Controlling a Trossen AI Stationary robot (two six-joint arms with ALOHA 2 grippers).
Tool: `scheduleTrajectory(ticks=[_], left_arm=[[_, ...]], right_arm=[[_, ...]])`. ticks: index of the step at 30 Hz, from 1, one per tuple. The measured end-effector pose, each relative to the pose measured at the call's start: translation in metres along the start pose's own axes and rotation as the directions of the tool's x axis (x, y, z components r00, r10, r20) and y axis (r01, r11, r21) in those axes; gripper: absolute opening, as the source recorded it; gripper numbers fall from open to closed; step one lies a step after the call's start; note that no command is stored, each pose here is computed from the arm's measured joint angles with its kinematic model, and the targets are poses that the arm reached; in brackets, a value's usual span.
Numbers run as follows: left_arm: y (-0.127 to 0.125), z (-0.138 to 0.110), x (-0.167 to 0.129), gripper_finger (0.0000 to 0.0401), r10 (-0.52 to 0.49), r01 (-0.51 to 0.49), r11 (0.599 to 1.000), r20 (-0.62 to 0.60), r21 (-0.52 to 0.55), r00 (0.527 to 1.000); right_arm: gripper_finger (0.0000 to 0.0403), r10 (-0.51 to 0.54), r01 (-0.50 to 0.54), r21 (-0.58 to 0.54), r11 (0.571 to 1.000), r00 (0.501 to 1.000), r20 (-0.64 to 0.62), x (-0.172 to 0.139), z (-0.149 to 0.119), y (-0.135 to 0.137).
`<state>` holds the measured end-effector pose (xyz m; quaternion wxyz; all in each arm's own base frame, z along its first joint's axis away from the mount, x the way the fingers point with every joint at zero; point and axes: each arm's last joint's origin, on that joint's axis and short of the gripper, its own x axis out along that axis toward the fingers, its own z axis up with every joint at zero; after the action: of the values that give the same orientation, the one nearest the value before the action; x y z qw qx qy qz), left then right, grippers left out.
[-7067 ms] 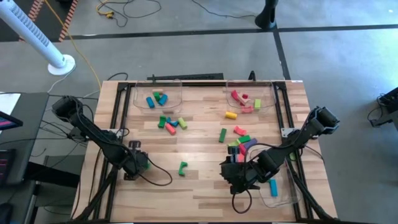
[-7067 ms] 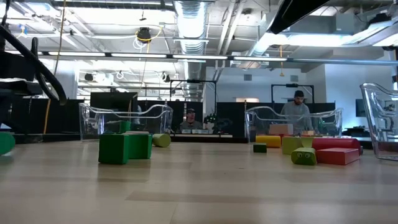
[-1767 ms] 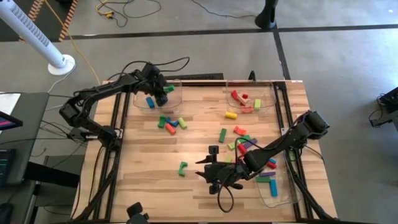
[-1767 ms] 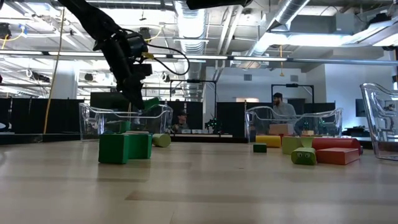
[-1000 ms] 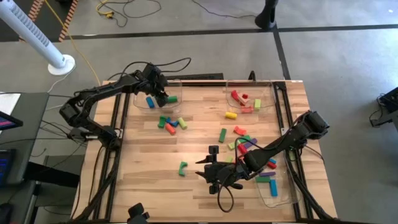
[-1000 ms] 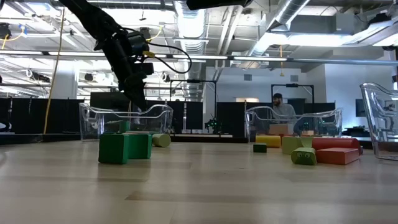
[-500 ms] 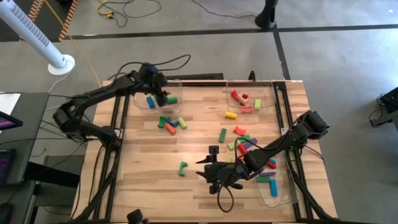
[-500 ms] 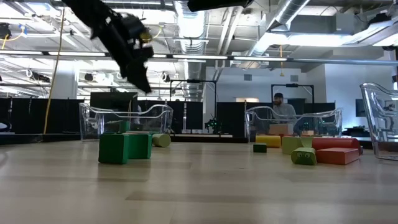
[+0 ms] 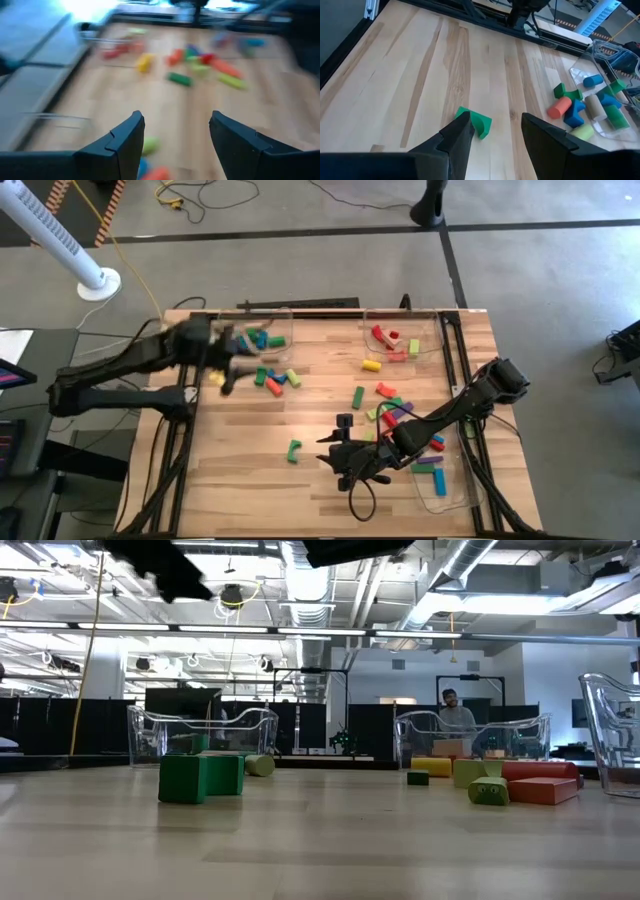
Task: Sort blocks by size
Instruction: Put the green rectangular block into the bottom transparent bin
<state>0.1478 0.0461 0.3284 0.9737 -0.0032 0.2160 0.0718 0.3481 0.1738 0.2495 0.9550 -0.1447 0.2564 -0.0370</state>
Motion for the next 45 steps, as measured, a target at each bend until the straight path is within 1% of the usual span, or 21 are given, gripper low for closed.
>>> scheduleTrajectory(ticks=[1, 5, 9, 13, 17, 24, 29, 32, 34, 37, 40, 45], left_arm=[[-0.009, -0.008, -0.004, 0.0213, -0.039, 0.039, 0.999, 0.012, -0.001, 0.999], [-0.034, -0.043, -0.014, 0.0212, -0.145, 0.148, 0.989, 0.094, -0.028, 0.985], [-0.050, -0.078, -0.014, 0.0212, -0.242, 0.257, 0.966, 0.222, -0.041, 0.945], [-0.059, -0.105, -0.007, 0.0212, -0.285, 0.315, 0.948, 0.335, -0.037, 0.898], [-0.064, -0.118, 0.000, 0.0212, -0.289, 0.326, 0.945, 0.386, -0.031, 0.876], [-0.075, -0.123, 0.011, 0.0212, -0.294, 0.317, 0.948, 0.340, -0.013, 0.893], [-0.086, -0.124, 0.023, 0.0213, -0.255, 0.263, 0.965, 0.306, 0.016, 0.917], [-0.092, -0.125, 0.032, 0.0213, -0.243, 0.238, 0.970, 0.278, 0.053, 0.929], [-0.096, -0.128, 0.038, 0.0213, -0.227, 0.216, 0.974, 0.248, 0.070, 0.942], [-0.100, -0.132, 0.048, 0.0213, -0.206, 0.192, 0.978, 0.202, 0.086, 0.958], [-0.106, -0.137, 0.057, 0.0213, -0.211, 0.197, 0.975, 0.165, 0.098, 0.963], [-0.116, -0.141, 0.069, 0.0213, -0.224, 0.208, 0.971, 0.151, 0.116, 0.963]], right_arm=[[0.0202, 0.000, 0.000, -0.002, 1.000, 1.000, -0.003, 0.000, 0.000, 0.000], [0.0202, 0.000, 0.000, -0.005, 1.000, 1.000, -0.006, 0.000, -0.001, 0.000], [0.0202, -0.001, 0.000, -0.015, 1.000, 1.000, -0.023, 0.000, -0.003, 0.000], [0.0202, -0.003, 0.002, -0.028, 1.000, 0.999, -0.044, 0.000, -0.005, -0.001], [0.0202, -0.004, 0.002, -0.033, 0.999, 0.999, -0.052, 0.000, -0.006, -0.001], [0.0202, -0.015, 0.012, -0.038, 0.999, 0.997, -0.074, 0.003, -0.008, -0.005], [0.0202, -0.032, 0.031, -0.021, 0.999, 0.996, -0.081, 0.007, -0.008, -0.012], [0.0202, -0.052, 0.051, -0.017, 0.999, 0.994, -0.101, 0.021, -0.014, -0.016], [0.0202, -0.062, 0.060, -0.019, 0.998, 0.989, -0.131, 0.035, -0.022, -0.018], [0.0202, -0.053, 0.050, -0.022, 0.999, 0.982, -0.183, 0.056, -0.037, -0.020], [0.0202, -0.040, 0.037, -0.020, 0.999, 0.974, -0.223, 0.074, -0.050, -0.022], [0.0202, -0.004, 0.001, -0.010, 1.000, 0.970, -0.243, 0.080, -0.055, -0.022]])
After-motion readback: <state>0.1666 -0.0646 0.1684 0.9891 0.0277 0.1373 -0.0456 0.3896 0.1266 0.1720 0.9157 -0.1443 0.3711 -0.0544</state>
